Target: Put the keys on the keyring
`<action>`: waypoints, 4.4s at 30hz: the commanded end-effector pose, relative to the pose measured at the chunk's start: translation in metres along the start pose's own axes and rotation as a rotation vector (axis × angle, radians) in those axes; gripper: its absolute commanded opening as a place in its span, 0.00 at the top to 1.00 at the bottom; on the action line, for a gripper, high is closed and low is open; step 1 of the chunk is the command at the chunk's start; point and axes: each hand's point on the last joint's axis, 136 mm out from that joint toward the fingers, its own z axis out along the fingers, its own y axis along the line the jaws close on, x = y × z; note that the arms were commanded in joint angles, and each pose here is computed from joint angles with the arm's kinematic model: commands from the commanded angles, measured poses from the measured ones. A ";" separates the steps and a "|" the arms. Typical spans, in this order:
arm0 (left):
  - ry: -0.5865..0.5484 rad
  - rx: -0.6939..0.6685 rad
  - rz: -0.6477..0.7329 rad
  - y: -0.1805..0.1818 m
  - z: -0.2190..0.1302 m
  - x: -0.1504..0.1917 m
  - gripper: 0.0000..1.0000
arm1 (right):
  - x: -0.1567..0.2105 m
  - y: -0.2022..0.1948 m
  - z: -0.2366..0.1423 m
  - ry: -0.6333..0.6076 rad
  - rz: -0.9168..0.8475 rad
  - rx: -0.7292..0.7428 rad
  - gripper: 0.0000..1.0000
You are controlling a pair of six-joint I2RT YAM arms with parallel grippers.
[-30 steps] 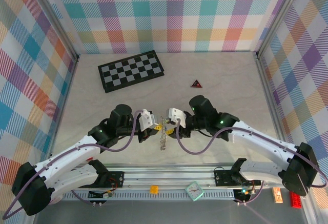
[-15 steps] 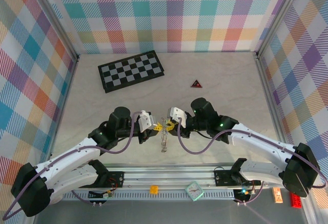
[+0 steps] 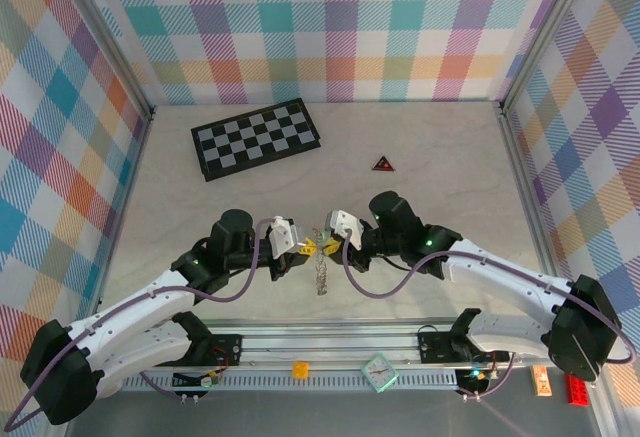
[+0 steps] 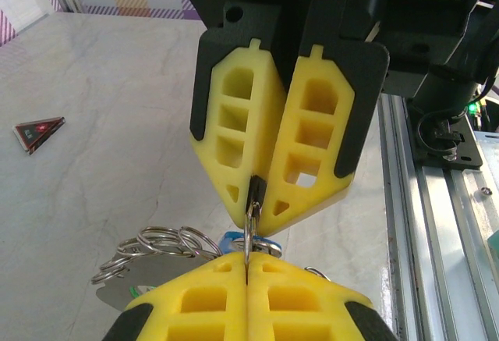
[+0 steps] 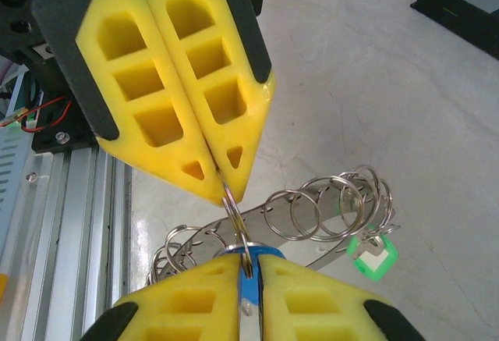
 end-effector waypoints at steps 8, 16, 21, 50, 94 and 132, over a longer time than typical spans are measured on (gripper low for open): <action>-0.059 0.011 0.031 -0.004 -0.002 -0.014 1.00 | -0.015 0.000 -0.007 -0.033 0.003 -0.007 0.89; -0.055 0.015 0.033 -0.004 -0.002 -0.014 1.00 | -0.018 -0.002 -0.008 -0.044 -0.005 0.007 0.88; -0.051 0.015 0.033 -0.004 -0.002 -0.014 1.00 | -0.020 -0.003 -0.009 -0.049 -0.008 0.010 0.86; -0.158 0.029 0.022 -0.006 -0.003 -0.032 1.00 | -0.008 0.002 0.003 -0.032 0.021 -0.046 1.00; 0.066 -0.021 0.048 0.007 -0.001 -0.007 0.76 | -0.012 0.001 -0.004 0.079 -0.070 -0.067 1.00; -0.099 0.114 0.034 -0.017 0.005 -0.017 1.00 | -0.027 0.014 -0.012 -0.171 -0.076 -0.073 0.77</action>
